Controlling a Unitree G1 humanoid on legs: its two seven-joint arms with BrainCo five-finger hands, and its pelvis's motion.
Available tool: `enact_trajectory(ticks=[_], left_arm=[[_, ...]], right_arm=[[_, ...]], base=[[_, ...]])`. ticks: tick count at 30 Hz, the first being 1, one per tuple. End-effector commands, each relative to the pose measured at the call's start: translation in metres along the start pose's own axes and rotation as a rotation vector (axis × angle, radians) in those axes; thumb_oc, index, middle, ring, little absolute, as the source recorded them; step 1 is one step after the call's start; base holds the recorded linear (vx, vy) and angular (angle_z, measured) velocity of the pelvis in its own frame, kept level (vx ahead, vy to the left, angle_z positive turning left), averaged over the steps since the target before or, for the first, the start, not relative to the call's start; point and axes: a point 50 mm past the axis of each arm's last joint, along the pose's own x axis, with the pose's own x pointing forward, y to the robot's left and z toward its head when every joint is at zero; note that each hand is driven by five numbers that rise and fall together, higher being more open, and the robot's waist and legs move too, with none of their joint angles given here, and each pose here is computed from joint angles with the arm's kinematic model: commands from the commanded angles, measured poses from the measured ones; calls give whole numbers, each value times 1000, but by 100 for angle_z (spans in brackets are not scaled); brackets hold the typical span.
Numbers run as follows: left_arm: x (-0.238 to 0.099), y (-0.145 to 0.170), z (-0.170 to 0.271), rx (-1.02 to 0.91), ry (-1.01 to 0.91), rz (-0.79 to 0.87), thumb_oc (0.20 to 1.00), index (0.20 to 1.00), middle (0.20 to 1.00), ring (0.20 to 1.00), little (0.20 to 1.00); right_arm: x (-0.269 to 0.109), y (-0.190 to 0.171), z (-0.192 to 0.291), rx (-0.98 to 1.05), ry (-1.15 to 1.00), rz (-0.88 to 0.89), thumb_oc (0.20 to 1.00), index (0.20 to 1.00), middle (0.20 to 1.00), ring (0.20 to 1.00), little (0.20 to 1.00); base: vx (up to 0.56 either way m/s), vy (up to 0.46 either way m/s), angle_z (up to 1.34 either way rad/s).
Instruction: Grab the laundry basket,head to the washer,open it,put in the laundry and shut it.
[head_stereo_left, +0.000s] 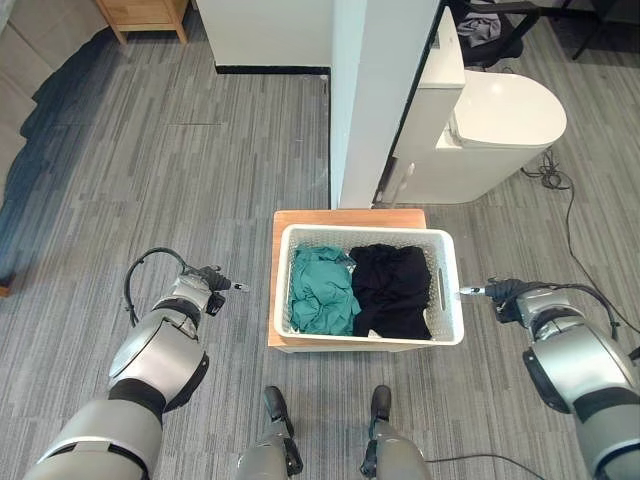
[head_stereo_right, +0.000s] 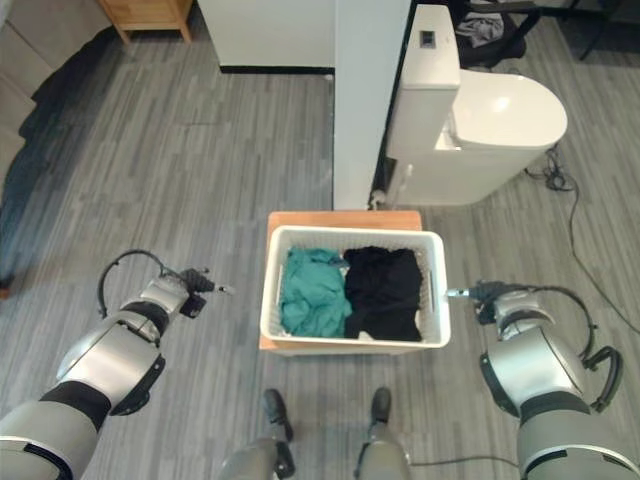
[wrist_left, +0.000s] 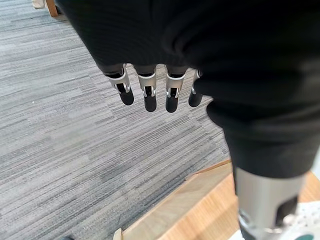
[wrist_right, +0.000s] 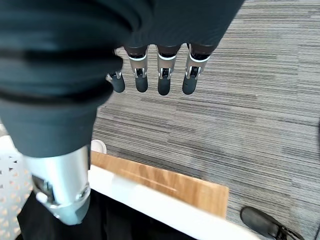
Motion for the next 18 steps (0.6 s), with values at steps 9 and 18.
enact_trajectory(ticks=[9,18], left_arm=[[-3,-1,10,-92,28,52,1000,1000,1000,1000,1000],[-2,-17,9,-78,32,34,1000,1000,1000,1000,1000]], right_arm=[[-7,2,20,13,15,-25,1000,1000,1000,1000,1000],[-5,13,21,5,16,-6,1000,1000,1000,1000,1000]], base=[[0,0,0],[0,0,0]])
